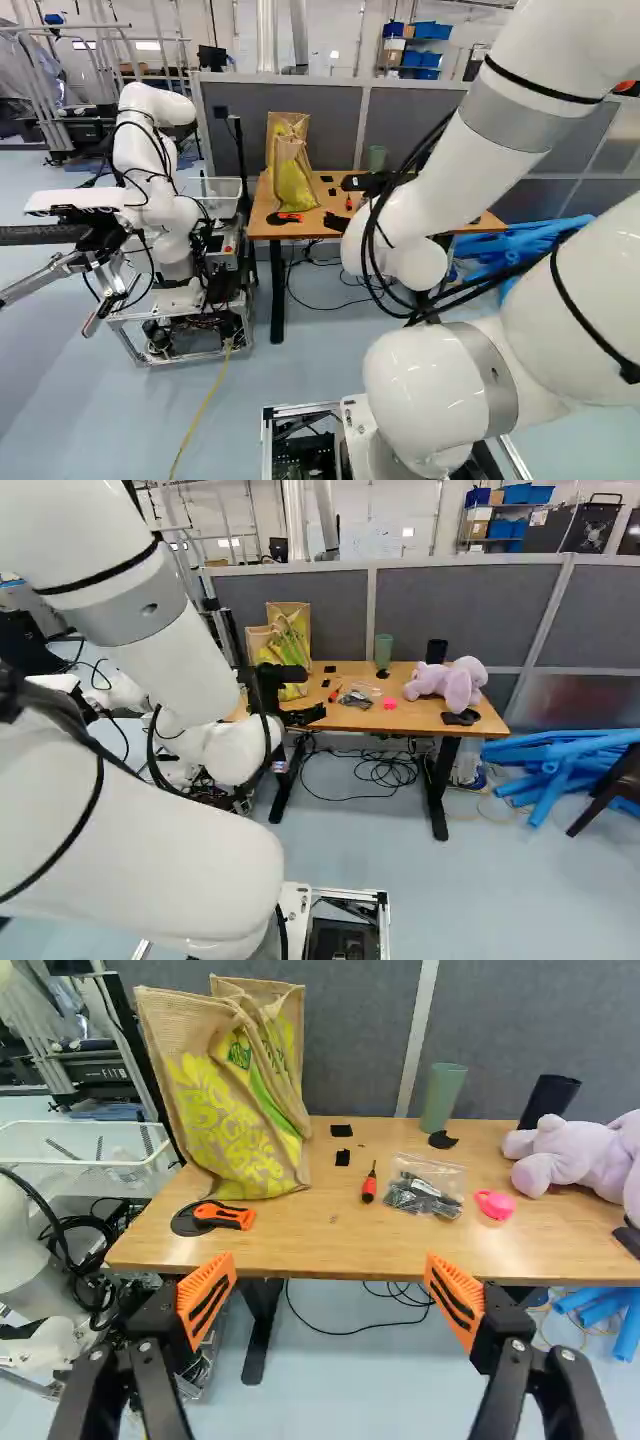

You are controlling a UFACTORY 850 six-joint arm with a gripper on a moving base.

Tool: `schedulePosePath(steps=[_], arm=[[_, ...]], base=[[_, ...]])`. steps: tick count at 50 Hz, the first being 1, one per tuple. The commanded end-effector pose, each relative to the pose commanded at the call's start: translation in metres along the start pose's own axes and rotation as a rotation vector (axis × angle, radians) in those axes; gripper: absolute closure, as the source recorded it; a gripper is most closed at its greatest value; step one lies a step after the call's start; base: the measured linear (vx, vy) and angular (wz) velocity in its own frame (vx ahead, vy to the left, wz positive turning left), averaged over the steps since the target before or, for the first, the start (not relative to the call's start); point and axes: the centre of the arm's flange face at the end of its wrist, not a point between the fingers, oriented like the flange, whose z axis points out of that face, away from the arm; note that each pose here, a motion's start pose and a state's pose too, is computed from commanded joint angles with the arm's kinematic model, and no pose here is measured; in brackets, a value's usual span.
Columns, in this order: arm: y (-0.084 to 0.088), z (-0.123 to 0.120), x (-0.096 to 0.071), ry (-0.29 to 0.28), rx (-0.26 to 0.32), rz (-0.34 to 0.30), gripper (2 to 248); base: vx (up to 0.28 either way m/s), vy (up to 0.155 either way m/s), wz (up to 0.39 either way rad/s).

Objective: Pick up the bag on the ground and place it on the table

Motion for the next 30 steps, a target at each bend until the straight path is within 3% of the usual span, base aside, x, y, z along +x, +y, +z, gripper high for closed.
schedulePosePath(steps=[30], arm=[[0.0001, -0.0014, -0.0015, 0.002, 0.0, 0.0, 3]], base=[[0.0, 0.0, 0.0]])
